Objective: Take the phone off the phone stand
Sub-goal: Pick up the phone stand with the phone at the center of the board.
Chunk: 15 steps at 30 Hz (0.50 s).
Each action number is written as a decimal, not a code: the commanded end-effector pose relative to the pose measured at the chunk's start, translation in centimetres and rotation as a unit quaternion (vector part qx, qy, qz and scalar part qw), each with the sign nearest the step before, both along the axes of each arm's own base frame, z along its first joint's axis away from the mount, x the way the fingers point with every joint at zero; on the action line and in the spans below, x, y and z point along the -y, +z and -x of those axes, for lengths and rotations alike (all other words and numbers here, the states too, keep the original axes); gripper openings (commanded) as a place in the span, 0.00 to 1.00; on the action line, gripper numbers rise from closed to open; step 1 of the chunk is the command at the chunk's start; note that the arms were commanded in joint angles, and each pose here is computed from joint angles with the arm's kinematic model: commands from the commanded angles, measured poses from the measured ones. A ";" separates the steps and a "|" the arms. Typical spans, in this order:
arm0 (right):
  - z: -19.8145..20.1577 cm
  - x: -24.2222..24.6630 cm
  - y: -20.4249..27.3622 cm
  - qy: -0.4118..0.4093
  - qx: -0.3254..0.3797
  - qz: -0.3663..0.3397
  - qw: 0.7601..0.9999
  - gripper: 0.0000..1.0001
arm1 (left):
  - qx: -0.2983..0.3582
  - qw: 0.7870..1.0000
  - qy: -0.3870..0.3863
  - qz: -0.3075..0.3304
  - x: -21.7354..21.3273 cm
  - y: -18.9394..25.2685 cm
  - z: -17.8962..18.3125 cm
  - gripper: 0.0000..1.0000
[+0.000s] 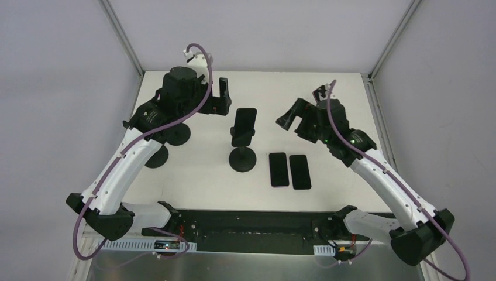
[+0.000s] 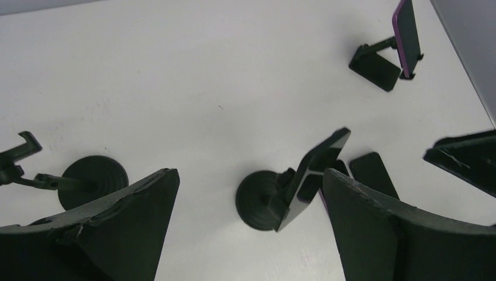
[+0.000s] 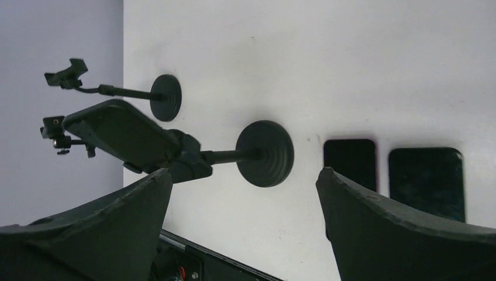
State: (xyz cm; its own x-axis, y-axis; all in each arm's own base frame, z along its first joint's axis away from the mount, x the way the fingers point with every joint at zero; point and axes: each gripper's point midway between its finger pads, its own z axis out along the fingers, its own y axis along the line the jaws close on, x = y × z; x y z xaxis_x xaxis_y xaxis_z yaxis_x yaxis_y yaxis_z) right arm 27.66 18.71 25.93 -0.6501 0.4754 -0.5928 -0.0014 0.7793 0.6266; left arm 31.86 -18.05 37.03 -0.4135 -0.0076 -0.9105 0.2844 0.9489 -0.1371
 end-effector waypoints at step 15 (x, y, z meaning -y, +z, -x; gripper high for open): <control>-3.1 -13.1 4.8 0.066 0.125 0.027 0.990 1.00 | -0.071 0.997 0.030 0.019 -6.4 -8.2 4.2 0.99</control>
